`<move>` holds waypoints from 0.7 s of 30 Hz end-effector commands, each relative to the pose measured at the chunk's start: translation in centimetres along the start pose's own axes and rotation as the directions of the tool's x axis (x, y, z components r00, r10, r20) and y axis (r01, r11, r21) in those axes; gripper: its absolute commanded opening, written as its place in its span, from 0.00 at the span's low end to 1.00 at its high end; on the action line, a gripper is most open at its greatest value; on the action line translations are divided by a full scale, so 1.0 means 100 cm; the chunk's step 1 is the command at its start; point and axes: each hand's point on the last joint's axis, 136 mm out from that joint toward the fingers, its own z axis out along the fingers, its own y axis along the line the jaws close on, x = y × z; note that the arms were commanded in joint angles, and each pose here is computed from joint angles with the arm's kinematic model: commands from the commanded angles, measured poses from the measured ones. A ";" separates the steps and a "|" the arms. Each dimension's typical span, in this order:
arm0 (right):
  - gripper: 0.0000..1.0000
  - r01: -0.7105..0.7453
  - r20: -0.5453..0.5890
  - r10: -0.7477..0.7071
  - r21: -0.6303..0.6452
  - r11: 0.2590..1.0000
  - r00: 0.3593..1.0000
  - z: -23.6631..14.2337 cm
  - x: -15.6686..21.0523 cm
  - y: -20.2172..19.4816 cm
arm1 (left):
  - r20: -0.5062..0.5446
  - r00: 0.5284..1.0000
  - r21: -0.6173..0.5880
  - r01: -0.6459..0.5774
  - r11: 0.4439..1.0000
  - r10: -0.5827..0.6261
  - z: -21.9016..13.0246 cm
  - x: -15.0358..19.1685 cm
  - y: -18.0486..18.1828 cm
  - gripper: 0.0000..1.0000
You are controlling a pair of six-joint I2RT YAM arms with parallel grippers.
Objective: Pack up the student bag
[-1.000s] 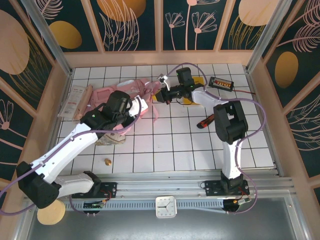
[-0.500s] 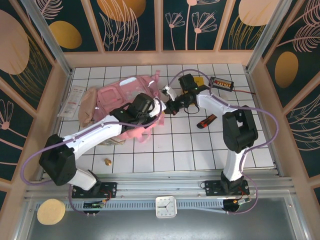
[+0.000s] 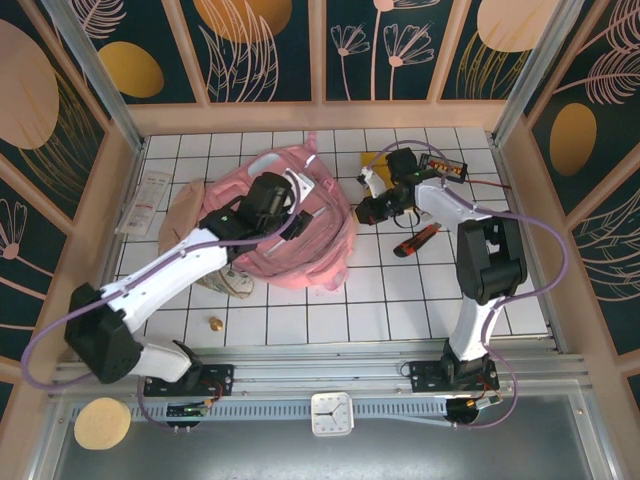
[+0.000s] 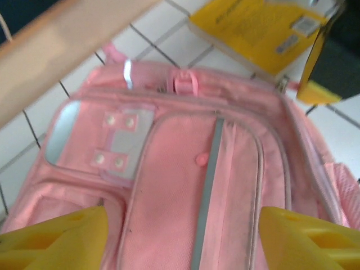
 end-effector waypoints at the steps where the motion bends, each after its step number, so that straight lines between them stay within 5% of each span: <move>1: 0.00 0.040 0.025 -0.041 0.035 0.999 0.999 -0.013 -0.001 0.006 | -0.193 0.981 0.029 0.009 1.000 -0.003 0.040 0.037 -0.013 0.66; 9: 0.00 0.062 0.020 -0.063 0.032 0.998 0.998 -0.004 -0.002 0.015 | -0.296 0.955 0.090 -0.012 0.996 0.038 0.096 0.070 -0.033 0.71; 21: 0.00 0.036 0.021 -0.037 0.044 0.998 0.999 -0.004 0.005 0.006 | -0.290 0.957 0.221 0.051 0.974 0.015 0.086 0.066 -0.062 0.69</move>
